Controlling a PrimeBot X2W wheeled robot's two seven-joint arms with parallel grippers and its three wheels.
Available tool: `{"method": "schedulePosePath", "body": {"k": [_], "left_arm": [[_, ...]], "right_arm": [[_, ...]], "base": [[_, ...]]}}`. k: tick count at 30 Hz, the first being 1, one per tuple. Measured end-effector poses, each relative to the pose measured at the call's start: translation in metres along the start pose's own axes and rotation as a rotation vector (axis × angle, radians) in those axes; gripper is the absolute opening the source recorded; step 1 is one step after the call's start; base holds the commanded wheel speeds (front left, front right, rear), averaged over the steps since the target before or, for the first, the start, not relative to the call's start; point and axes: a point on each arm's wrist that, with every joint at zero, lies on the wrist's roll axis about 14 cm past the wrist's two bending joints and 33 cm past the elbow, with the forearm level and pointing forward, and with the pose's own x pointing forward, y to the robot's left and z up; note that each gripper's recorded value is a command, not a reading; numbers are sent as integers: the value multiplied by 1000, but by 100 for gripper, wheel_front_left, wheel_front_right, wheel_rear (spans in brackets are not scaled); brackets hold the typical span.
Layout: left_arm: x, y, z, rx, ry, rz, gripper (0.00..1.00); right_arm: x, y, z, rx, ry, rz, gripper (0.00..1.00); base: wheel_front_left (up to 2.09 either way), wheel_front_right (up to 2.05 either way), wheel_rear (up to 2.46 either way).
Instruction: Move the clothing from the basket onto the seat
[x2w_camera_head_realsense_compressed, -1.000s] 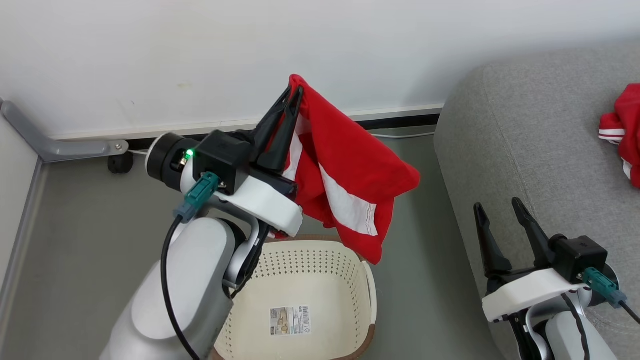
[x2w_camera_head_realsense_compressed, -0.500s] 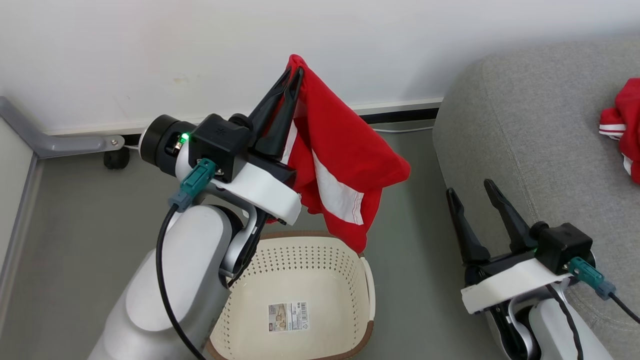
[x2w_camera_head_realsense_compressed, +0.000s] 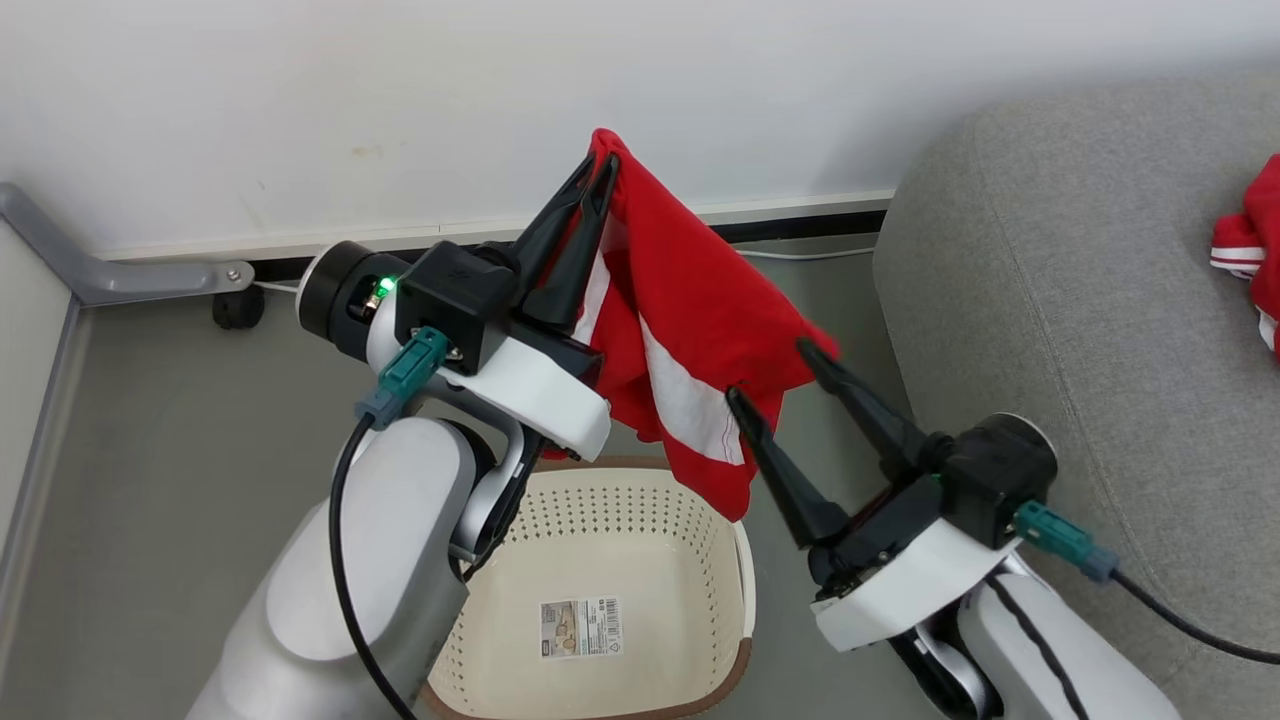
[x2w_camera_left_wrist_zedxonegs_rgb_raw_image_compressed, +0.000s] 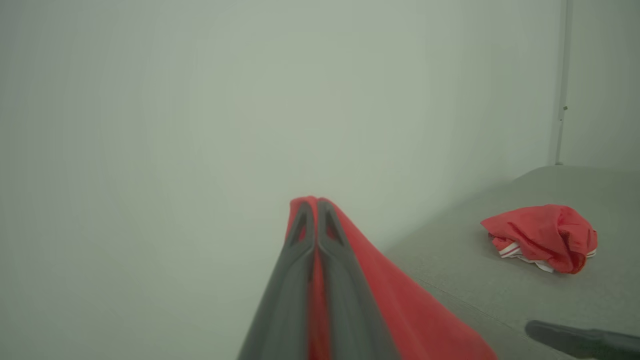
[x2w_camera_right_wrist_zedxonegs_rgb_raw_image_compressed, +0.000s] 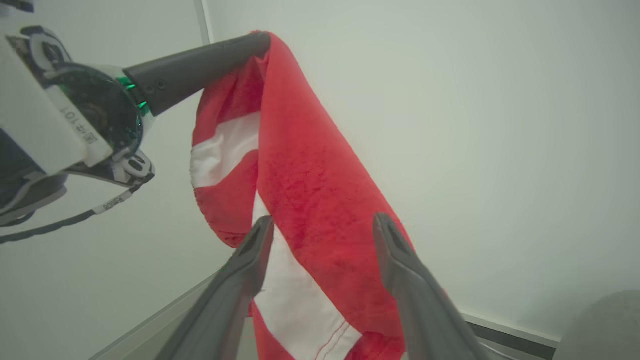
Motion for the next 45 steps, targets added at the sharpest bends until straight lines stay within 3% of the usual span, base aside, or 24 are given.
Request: {"method": "schedulePosePath", "body": {"k": [7,16,32,33,34,35,36,37,45], "left_arm": [[-2,-2,-1,-4,6,-3,0],[-5,-8,0,-5,6,-12,0],[-10,-8,-4,-11,15,-11,0],[-11,-8,-4,-11,15,-12,0],[-11,-9,-5,-13,15,-12,0],[-11,-9,-5,-16,15,-13,0],[-11,-10,-5,-18,16,-15,0],[-11,-10,-6,-19,18,-16,0],[-11,-14,-9,-22,20,-27,0]], "right_arm": [[7,32,-19,-26,62,107,100],[15,46,-40,-55,120,136,100],[26,15,-64,-87,194,53,98],[26,14,-66,-87,202,50,80],[26,13,-67,-84,207,47,49],[26,12,-68,-81,211,45,37],[27,12,-69,-81,215,46,15],[27,12,-70,-72,216,46,0],[29,12,-70,-43,213,42,0]], "base": [[0,0,0],[0,0,0],[0,0,0],[0,0,0],[0,0,0],[0,0,0],[0,0,0],[0,0,0],[0,0,0]]}}
